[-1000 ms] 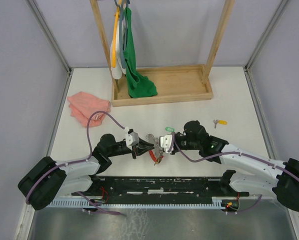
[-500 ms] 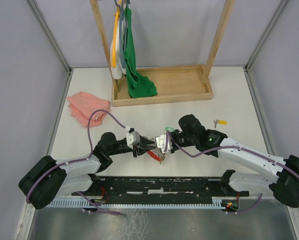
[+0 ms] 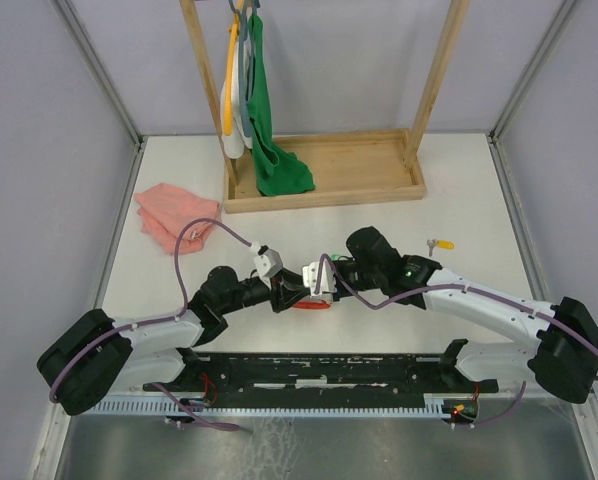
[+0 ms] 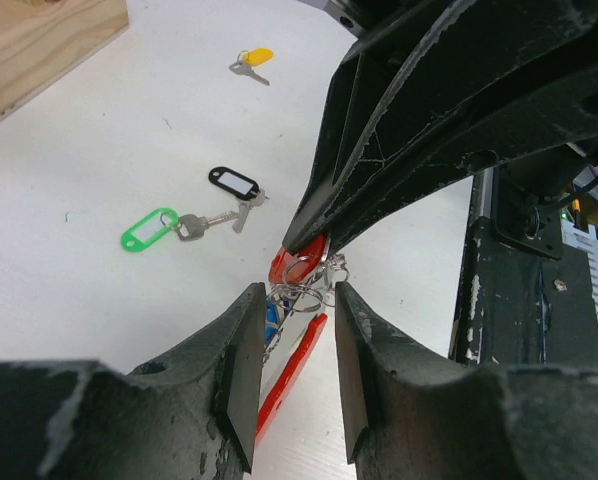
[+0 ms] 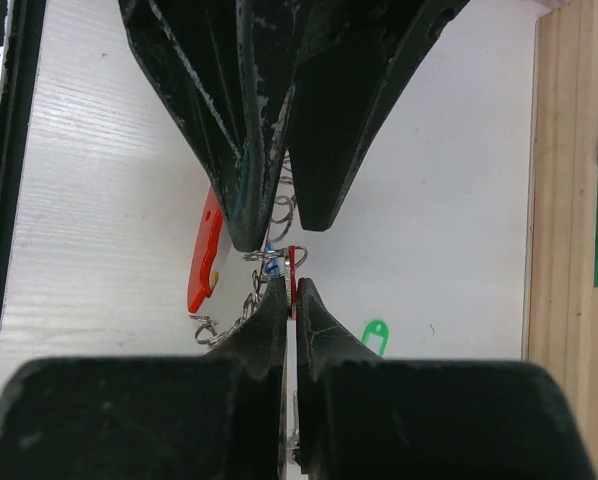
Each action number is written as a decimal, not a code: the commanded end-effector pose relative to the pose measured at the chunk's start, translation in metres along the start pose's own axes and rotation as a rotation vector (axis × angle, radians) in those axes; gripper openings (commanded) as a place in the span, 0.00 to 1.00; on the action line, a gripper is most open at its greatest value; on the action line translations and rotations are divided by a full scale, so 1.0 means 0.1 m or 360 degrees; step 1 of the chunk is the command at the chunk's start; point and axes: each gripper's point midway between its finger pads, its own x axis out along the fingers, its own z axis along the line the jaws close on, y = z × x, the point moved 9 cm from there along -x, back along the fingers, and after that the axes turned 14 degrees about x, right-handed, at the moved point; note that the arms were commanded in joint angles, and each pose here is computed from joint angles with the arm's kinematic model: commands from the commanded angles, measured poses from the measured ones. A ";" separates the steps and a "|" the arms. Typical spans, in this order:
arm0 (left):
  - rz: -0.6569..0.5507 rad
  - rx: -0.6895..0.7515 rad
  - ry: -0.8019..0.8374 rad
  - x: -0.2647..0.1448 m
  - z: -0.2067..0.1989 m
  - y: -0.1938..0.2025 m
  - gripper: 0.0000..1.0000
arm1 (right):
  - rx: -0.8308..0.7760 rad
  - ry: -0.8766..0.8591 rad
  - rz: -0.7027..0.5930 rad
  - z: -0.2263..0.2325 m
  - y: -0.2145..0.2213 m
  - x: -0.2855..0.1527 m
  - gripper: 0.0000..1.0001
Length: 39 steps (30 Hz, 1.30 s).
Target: Put the keys on the keyring
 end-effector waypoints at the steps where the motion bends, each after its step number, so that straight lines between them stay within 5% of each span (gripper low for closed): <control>1: -0.0012 -0.0165 -0.0164 0.08 0.04 -0.10 0.41 | 0.0014 0.0111 -0.0113 -0.13 -0.28 -0.05 0.01; 15: -0.0062 -0.0471 -0.0420 0.02 -0.06 -0.19 0.43 | 0.0150 0.0136 -0.0065 -0.09 -0.34 -0.06 0.01; 39: 0.0097 -0.0324 -0.0597 0.16 -0.23 -0.24 0.40 | 0.0390 0.0258 0.0005 -0.11 -0.39 -0.08 0.01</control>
